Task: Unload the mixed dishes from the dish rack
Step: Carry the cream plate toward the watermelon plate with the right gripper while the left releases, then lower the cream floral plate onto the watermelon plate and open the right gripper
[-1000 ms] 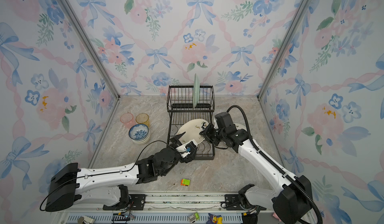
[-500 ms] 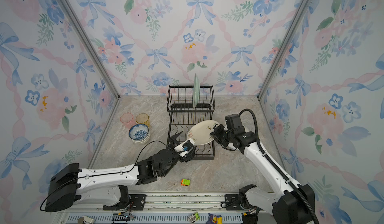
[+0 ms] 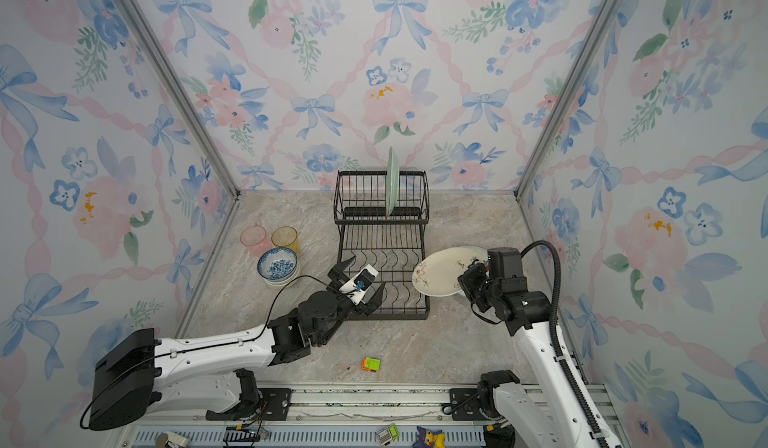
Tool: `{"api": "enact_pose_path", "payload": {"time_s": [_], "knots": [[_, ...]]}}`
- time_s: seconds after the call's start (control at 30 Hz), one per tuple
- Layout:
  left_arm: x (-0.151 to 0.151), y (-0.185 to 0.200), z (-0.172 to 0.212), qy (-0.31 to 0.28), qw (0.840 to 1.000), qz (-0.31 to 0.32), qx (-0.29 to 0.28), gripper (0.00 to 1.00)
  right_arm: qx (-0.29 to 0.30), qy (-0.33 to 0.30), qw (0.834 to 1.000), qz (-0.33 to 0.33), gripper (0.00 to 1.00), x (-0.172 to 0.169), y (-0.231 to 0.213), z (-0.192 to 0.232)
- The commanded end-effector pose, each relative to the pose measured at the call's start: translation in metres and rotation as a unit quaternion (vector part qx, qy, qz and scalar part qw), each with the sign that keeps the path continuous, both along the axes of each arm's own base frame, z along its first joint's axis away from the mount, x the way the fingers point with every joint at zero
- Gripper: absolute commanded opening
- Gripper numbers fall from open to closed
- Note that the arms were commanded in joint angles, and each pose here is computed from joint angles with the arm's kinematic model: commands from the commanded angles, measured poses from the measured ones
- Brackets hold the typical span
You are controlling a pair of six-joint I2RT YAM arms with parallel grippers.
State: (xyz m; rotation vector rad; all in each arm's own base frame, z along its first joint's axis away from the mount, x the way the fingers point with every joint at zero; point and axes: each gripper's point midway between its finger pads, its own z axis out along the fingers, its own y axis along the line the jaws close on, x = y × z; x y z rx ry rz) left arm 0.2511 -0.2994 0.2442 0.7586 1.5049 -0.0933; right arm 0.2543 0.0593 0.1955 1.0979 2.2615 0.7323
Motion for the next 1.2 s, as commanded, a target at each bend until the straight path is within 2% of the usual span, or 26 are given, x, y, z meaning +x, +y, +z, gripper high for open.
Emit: {"api": "enact_pose_path", "payload": {"time_s": [0.0,0.27,0.73,1.17], "knots": [[-0.001,0.003,0.006,0.004,0.999,-0.005,-0.033,0.98,-0.018,-0.032,0.999,-0.021,0.00,0.010,-0.016,0.009],[0.003,0.014,0.003,0.011,0.999,0.002,-0.049,0.98,-0.038,-0.038,0.998,-0.040,0.00,0.034,-0.044,-0.010],[0.006,0.023,-0.004,0.020,0.998,0.017,-0.055,0.98,-0.063,-0.144,0.983,-0.099,0.00,0.060,-0.075,0.002],[0.005,0.023,0.007,0.016,0.997,0.016,-0.073,0.98,-0.067,-0.104,0.987,-0.098,0.00,0.070,-0.085,-0.027]]}}
